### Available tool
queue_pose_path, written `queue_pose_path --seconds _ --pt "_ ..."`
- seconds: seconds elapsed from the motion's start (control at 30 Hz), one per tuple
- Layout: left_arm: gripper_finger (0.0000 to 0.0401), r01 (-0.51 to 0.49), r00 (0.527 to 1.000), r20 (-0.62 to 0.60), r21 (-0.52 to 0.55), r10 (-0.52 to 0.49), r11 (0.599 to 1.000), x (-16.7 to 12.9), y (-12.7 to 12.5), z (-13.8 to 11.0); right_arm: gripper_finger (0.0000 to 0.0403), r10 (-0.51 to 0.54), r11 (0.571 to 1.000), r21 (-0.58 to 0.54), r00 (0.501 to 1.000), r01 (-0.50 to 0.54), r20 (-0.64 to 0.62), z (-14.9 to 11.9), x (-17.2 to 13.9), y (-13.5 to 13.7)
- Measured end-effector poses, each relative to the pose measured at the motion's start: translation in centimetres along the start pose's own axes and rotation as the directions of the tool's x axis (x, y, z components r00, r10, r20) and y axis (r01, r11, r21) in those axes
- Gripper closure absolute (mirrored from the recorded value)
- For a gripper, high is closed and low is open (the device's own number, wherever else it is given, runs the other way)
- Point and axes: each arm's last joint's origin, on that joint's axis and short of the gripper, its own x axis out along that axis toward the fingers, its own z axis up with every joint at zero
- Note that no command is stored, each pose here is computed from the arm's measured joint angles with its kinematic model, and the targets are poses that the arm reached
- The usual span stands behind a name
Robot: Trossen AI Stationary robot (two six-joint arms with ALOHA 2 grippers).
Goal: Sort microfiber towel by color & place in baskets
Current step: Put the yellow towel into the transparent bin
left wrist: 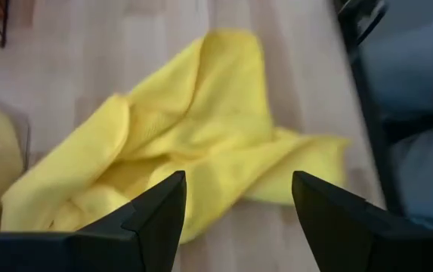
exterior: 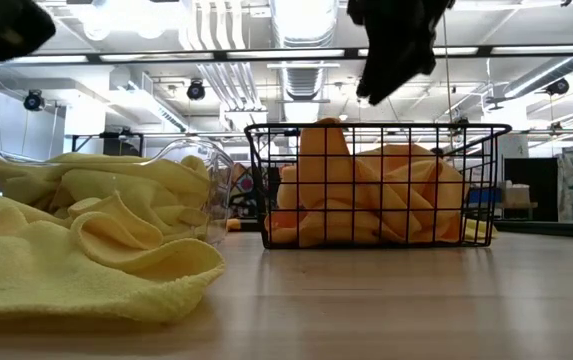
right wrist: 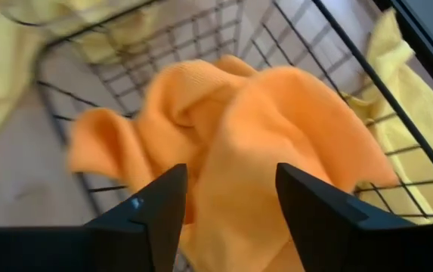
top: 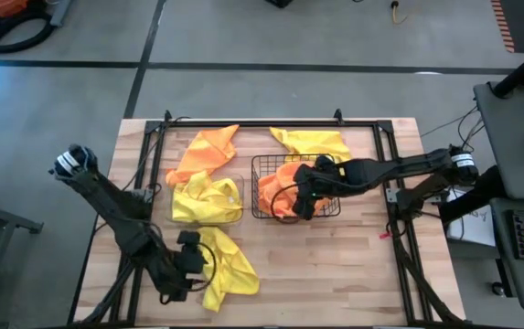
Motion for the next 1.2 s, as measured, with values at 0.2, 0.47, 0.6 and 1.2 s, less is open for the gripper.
queue_pose_path --seconds 0.2,0.47,0.6,1.2 --pt "0.0176 -0.062 0.993 -0.098 0.087 0.071 0.994 2.6 -0.3 -1.1 0.0193 0.068 0.998 -0.020 0.997 -0.067 0.035 -0.1 -1.7 2.2" --pt "0.0176 -0.127 0.965 -0.208 0.156 0.159 0.979 5.8 -0.4 -2.6 0.0193 0.133 0.991 -0.032 0.990 -0.132 0.037 -1.4 -3.0 4.6" --pt "0.0177 -0.165 0.954 -0.218 0.195 0.206 0.967 7.6 -0.4 -3.1 0.0193 0.155 0.987 -0.046 0.987 -0.153 0.037 -2.0 -3.4 5.4" --pt "0.0391 -0.196 0.951 -0.209 0.170 0.229 0.966 9.6 0.0 -3.1 0.0193 0.157 0.985 -0.077 0.986 -0.153 0.053 -2.5 -3.8 6.2"
